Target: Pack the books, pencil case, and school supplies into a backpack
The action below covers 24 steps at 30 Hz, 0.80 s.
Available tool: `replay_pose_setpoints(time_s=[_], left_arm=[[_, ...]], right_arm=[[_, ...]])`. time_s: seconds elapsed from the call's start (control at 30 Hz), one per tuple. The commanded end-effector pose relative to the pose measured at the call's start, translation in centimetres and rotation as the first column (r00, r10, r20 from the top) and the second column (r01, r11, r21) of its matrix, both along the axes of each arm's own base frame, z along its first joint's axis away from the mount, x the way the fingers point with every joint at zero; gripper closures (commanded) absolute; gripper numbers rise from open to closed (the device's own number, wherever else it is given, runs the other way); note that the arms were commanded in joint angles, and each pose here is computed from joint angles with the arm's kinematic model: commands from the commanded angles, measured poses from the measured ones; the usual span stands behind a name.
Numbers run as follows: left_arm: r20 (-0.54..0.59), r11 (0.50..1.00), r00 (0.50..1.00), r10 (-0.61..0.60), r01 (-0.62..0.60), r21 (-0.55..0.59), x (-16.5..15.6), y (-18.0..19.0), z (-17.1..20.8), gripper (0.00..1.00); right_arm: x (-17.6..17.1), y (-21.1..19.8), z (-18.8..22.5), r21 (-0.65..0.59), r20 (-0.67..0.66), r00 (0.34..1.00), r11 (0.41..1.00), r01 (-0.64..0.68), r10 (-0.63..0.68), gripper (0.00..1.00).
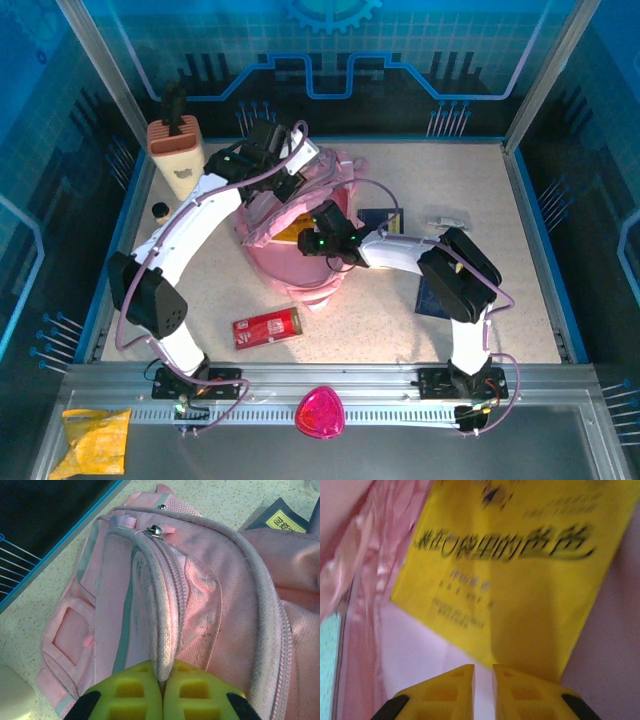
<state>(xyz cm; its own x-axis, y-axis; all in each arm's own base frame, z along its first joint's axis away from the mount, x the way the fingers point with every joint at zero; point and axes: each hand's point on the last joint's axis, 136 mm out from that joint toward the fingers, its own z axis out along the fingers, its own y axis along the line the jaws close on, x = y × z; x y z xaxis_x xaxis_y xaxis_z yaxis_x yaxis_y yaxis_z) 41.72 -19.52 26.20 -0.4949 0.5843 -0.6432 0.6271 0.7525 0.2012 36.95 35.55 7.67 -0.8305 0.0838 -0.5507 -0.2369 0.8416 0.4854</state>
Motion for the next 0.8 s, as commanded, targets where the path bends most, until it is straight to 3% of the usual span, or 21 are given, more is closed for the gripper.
replay_pose_setpoints(time_s=[0.0,0.2,0.33,0.53,0.6,0.67,0.77], left_arm=[[0.095,0.998,0.995,-0.029,0.033,-0.047,-0.4,0.4,3.7,1.0],[0.068,0.999,0.997,-0.025,0.027,-0.039,-0.2,1.2,2.9,1.0],[0.008,1.0,1.0,-0.01,0.01,-0.021,-0.7,1.6,1.2,1.0],[-0.052,0.998,0.998,0.021,-0.024,-0.058,-2.0,1.6,-1.1,1.0],[-0.064,0.997,0.998,0.028,-0.033,-0.074,-2.6,1.6,-1.4,0.88],[-0.075,0.993,0.996,0.044,-0.052,-0.109,-3.4,1.3,-0.9,0.7],[-0.104,0.972,0.993,0.053,-0.076,-0.222,-4.7,-0.3,0.4,0.64]], right_arm=[[2.2,-1.3,3.1,0.02,0.099,0.994,0.998,0.054,-0.056,0.83],[-3.4,-1.1,5.0,0.064,0.128,0.988,0.994,-0.089,0.08,0.79],[-6.6,-3.8,6.7,0.089,0.112,0.991,0.993,-0.079,0.069,0.74],[-9.8,-9.7,7.4,0.001,0.063,0.998,1.0,-0.007,0.007,0.61],[-10.4,-11.7,7.6,-0.033,0.05,0.999,0.999,0.023,-0.021,0.57],[-10.9,-14.3,7.8,-0.061,0.03,0.997,0.995,0.079,-0.077,0.52],[-11.2,-17.3,7.7,-0.063,-0.018,0.991,0.989,0.134,-0.135,0.43]])
